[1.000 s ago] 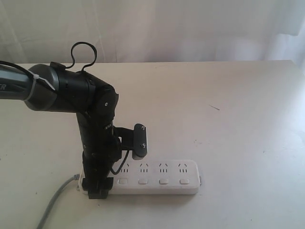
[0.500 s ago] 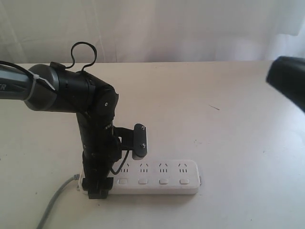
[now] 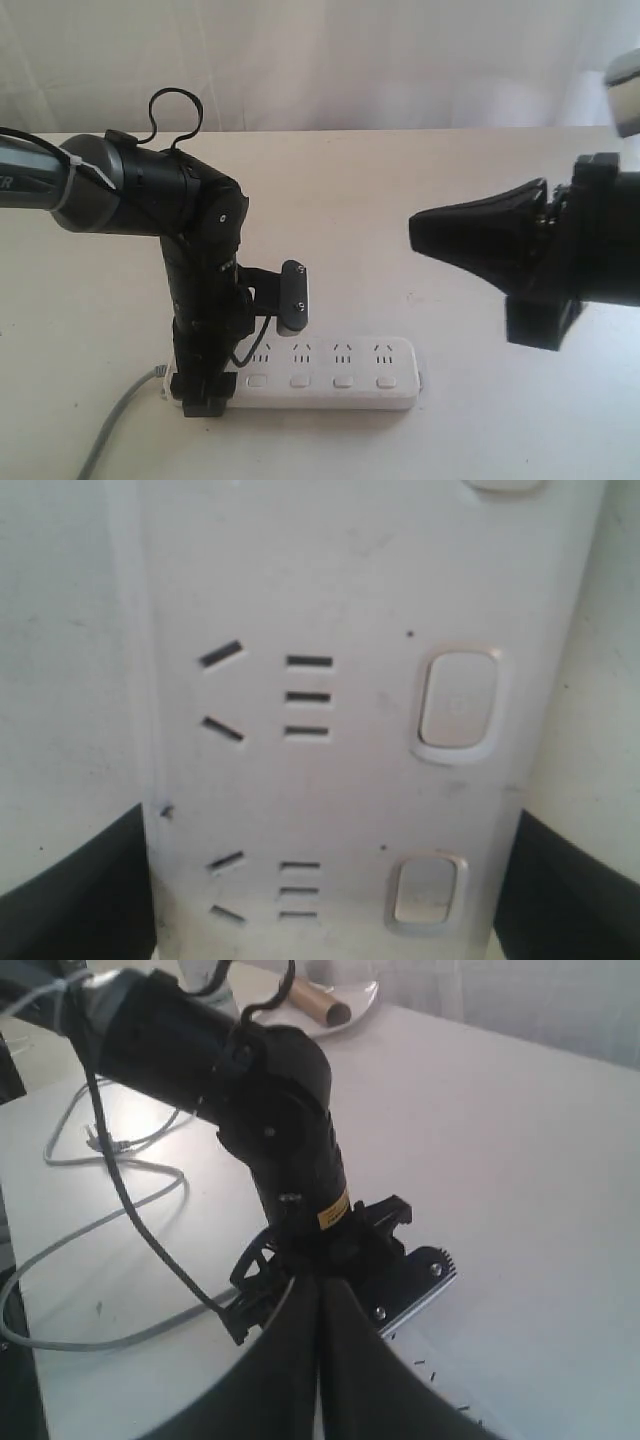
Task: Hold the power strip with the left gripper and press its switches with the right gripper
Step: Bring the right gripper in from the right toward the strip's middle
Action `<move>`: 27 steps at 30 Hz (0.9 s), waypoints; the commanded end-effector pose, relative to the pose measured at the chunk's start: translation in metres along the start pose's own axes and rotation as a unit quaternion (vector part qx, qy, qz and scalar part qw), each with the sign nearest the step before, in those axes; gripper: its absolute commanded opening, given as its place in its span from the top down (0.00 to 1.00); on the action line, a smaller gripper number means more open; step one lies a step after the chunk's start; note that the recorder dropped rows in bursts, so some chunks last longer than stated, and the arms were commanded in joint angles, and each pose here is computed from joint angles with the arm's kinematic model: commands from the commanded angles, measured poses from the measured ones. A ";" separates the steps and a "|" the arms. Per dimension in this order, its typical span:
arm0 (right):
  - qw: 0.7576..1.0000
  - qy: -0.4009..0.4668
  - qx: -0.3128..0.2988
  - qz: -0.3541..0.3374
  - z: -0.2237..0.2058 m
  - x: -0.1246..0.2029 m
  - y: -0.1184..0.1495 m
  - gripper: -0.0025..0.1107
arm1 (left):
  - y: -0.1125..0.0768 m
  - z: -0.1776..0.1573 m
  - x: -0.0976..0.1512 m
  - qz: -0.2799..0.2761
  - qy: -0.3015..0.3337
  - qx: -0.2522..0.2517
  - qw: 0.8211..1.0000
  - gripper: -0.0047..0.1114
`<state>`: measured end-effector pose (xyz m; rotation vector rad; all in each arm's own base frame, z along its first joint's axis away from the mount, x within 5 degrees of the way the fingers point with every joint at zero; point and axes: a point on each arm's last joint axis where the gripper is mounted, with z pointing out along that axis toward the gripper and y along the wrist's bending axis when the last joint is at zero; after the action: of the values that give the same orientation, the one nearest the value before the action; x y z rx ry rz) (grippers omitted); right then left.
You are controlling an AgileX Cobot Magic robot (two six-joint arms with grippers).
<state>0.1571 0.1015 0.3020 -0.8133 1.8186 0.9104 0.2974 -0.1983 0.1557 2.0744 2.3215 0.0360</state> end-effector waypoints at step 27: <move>0.987 0.148 0.002 0.058 0.165 0.112 -0.036 0.98 | -0.004 -0.003 0.002 0.001 0.001 0.018 1.000 0.96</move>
<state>0.2172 0.2042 0.1443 -0.8788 2.1487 0.8793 0.2990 -0.1952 0.1563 2.0772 2.3207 0.0343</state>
